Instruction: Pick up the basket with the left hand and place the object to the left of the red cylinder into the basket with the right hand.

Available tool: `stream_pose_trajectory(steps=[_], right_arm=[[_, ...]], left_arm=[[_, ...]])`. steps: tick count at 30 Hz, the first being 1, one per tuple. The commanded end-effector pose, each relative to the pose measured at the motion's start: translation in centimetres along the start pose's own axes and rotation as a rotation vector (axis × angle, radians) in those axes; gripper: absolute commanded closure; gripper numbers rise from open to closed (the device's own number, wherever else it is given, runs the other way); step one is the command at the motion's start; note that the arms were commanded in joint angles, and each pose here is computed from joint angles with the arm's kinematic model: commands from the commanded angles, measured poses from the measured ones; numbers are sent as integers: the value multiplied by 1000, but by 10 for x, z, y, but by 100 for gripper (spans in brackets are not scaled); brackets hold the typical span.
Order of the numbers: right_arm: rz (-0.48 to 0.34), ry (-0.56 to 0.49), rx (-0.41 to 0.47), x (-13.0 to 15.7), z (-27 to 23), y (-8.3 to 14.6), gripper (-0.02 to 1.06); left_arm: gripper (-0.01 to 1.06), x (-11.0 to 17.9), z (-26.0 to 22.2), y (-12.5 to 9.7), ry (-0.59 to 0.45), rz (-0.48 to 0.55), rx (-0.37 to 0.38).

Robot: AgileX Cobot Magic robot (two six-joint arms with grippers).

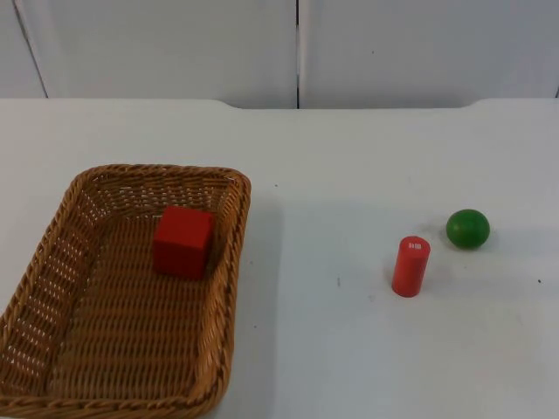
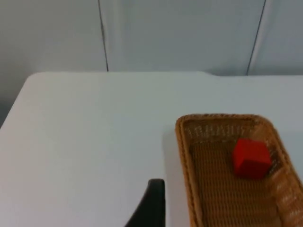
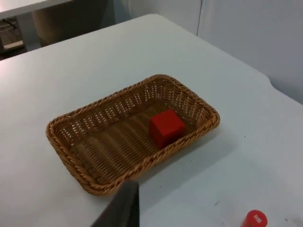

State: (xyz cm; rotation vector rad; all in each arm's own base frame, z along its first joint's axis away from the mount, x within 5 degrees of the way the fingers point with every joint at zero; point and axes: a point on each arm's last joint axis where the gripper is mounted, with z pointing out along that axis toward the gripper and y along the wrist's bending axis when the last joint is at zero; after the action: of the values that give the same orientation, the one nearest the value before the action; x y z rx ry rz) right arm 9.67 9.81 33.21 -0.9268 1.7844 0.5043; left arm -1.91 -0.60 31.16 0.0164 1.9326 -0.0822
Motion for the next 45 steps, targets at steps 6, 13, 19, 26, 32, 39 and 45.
stream_pose_trajectory(steps=[6, 13, 19, 26, 32, 39, 45], right_arm=[[-17, 21, -4, 3, -3, 1, -1], [-12, 38, -14, 4, -4, 2, -1], [-3, 65, -25, 7, -4, 3, -1], [-22, 146, -55, 15, -6, 6, -1], [-47, 85, -32, 31, -29, 12, -1], [3, -16, 44, 57, -67, 18, -1], [88, -34, 121, 74, -94, 19, -1]], left_arm=[[22, 20, 14, 7, 99, 8, -60], [22, 29, 26, 8, 131, 20, -63], [22, 29, 26, 8, 131, 39, -58], [22, 29, 26, 8, 131, 39, -58], [22, 29, 26, 8, 131, 39, -58], [22, 29, 26, 8, 131, 39, -58], [22, 29, 26, 8, 131, 39, -58]])
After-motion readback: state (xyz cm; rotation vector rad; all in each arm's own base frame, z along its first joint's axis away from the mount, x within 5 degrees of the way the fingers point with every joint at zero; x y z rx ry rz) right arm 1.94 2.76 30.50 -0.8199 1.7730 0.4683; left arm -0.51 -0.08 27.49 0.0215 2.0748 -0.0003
